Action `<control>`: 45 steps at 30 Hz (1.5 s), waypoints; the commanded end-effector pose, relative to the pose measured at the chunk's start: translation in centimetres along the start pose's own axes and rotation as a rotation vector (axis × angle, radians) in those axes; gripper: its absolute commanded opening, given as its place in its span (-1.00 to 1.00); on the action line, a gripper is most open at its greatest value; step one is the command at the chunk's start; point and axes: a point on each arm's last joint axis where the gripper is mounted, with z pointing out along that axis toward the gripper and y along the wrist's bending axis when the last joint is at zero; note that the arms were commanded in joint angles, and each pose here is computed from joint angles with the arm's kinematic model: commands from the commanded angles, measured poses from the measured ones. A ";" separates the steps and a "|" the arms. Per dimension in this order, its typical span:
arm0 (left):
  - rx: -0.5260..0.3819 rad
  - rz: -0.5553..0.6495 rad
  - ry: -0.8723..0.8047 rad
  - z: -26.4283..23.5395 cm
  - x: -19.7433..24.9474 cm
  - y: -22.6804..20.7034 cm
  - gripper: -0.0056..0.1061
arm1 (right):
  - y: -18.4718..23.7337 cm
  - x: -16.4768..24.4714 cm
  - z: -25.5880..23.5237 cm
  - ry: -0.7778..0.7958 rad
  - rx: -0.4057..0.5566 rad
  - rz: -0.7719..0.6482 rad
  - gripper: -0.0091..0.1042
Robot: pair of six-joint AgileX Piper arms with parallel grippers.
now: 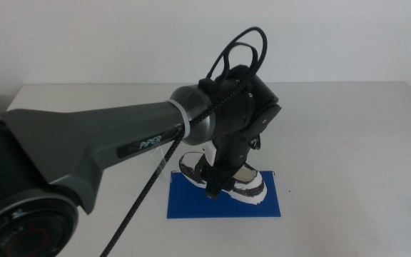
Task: Use one arm to grab the shoe from the table and place it on the mat.
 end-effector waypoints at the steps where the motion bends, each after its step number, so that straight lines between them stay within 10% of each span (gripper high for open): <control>1: 0.101 -0.036 0.025 -3.0 -0.7 -1.0 -0.93 | -0.1 -1.1 -0.3 -0.109 0.012 -0.021 0.33; 24: 0.044 -0.034 0.034 -0.1 0.4 -0.8 -0.86 | -0.1 -1.1 -0.3 -0.109 0.012 -0.021 0.33; 27: 0.044 -0.037 0.041 -0.1 0.4 -0.8 -0.64 | -0.1 -1.1 -0.3 -0.109 0.012 -0.021 0.33; 28: 0.039 -0.034 0.033 -0.2 0.4 -0.7 0.39 | -0.1 -1.1 -0.3 -0.109 0.012 -0.021 0.33; 31: 0.018 -0.036 0.018 -0.6 0.1 -0.5 0.69 | -0.1 -1.1 -0.3 -0.109 0.012 -0.021 0.33; 45: 0.043 -0.055 0.013 -4.3 -1.2 -0.3 0.67 | -0.1 -1.1 -0.3 -0.109 0.012 -0.021 0.33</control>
